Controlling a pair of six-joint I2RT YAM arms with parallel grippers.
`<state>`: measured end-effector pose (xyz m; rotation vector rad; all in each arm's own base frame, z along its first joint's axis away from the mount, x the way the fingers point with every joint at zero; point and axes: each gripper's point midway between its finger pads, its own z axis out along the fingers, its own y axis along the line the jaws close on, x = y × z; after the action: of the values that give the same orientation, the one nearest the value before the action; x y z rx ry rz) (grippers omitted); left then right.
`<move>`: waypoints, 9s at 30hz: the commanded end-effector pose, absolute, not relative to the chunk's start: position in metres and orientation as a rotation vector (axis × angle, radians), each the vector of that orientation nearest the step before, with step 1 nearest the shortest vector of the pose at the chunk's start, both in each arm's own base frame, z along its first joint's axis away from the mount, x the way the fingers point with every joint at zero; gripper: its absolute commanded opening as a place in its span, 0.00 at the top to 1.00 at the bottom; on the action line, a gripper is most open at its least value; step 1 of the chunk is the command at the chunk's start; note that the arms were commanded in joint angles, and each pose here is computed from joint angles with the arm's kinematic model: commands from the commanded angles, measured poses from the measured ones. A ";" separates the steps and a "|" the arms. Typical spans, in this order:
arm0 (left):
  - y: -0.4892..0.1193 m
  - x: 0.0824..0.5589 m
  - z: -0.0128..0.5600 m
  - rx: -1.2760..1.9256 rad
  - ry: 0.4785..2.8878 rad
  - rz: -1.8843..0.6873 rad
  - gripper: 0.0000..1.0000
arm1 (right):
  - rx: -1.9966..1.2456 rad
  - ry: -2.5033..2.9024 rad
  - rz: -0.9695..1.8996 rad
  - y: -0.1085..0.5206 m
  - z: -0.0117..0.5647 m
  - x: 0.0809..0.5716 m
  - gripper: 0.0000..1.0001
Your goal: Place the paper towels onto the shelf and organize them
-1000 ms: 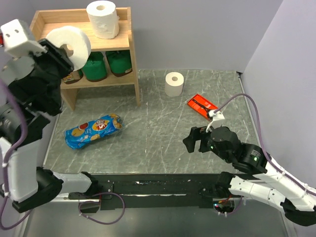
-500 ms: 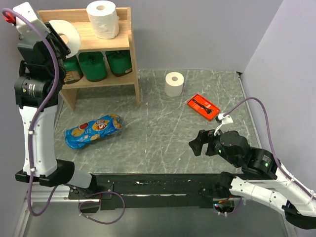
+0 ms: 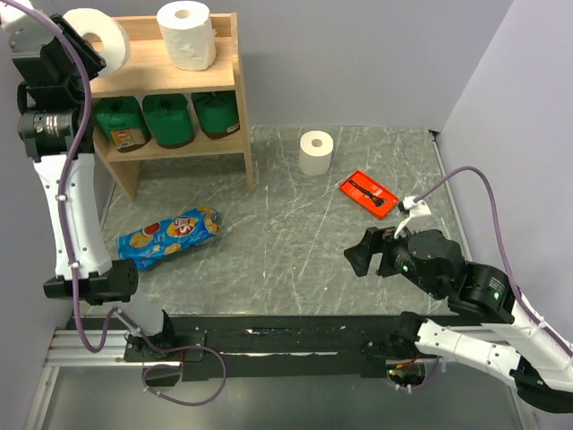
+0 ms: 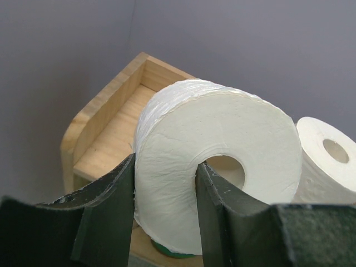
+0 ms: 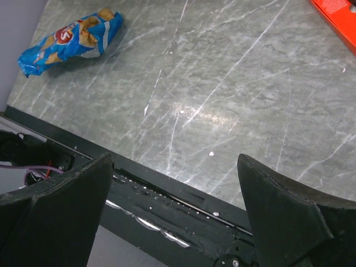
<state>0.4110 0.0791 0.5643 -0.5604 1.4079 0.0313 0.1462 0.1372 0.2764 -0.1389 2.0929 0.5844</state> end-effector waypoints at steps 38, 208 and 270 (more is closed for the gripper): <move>0.025 0.442 0.614 -0.393 1.208 -0.343 0.56 | -0.157 1.995 0.658 0.162 0.312 0.162 0.00; -0.270 0.314 0.128 0.020 2.432 -0.372 0.09 | 0.007 1.985 0.512 0.145 0.216 0.223 0.01; -0.242 0.282 0.215 0.017 2.269 -0.499 0.70 | -0.048 1.955 0.411 0.129 0.235 0.228 0.00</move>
<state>0.2716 -0.2487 0.1280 0.1018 2.4802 -0.4124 0.2214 0.1411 0.1998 -0.0818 2.0423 0.4581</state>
